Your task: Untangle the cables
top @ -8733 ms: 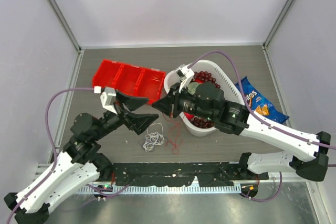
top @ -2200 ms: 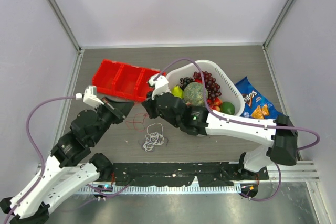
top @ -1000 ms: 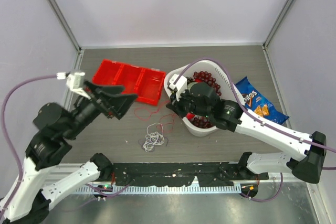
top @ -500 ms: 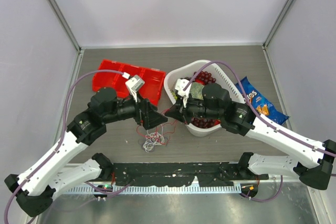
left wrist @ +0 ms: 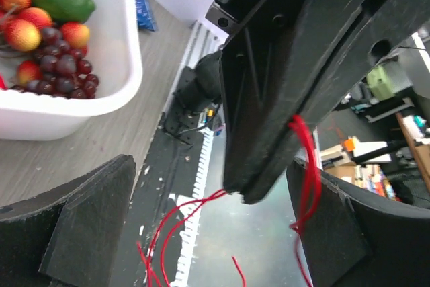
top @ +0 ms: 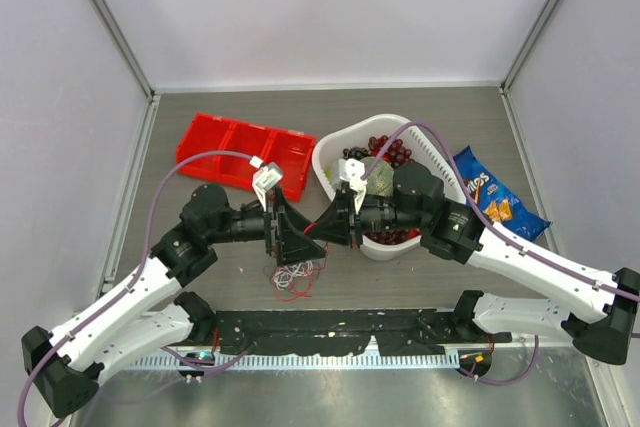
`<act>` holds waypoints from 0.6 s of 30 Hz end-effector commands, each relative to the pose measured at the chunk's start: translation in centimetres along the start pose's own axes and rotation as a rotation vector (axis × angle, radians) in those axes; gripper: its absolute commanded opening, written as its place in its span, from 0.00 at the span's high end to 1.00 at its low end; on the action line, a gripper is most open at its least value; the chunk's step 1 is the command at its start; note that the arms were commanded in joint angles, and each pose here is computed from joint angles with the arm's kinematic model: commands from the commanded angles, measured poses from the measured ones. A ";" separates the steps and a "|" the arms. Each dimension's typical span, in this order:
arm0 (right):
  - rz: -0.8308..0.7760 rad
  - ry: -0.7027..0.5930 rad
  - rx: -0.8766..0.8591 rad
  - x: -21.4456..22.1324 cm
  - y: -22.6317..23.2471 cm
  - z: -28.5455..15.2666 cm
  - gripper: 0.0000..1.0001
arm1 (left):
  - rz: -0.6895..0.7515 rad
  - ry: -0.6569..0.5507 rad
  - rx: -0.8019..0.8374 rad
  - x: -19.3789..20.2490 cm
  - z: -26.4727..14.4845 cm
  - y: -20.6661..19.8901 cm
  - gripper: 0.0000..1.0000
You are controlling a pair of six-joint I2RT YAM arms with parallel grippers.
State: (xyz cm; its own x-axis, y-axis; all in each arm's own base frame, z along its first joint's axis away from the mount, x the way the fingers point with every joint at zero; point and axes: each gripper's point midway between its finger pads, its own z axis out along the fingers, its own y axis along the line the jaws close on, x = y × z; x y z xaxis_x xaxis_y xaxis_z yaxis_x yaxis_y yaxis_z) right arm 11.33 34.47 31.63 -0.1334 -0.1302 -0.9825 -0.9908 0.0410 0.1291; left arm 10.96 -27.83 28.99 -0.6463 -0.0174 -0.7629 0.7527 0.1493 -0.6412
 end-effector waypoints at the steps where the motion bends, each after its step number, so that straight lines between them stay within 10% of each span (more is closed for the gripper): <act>1: -0.043 -0.198 -0.136 -5.0 3.1 -0.7 0.99 | 0.073 -0.128 0.238 -2.4 -0.6 -4.6 0.02; 9: -0.025 -0.307 -0.195 -7.0 3.5 0.1 0.99 | 0.033 -0.223 0.376 -3.0 -1.1 -6.3 0.11; 18: -0.022 -0.352 -0.119 -7.2 2.0 0.6 0.99 | 0.059 -0.225 0.377 -2.8 -1.4 -6.4 0.55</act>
State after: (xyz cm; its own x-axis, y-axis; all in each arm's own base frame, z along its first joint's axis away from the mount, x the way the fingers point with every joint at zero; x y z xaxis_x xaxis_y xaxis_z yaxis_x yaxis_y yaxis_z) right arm 9.91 36.27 36.76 -0.1595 0.1321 -0.9783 -0.9839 -0.1023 0.1466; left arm 8.43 -27.94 34.16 -0.6394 -0.2112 -0.7393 0.7688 -0.1876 -0.6113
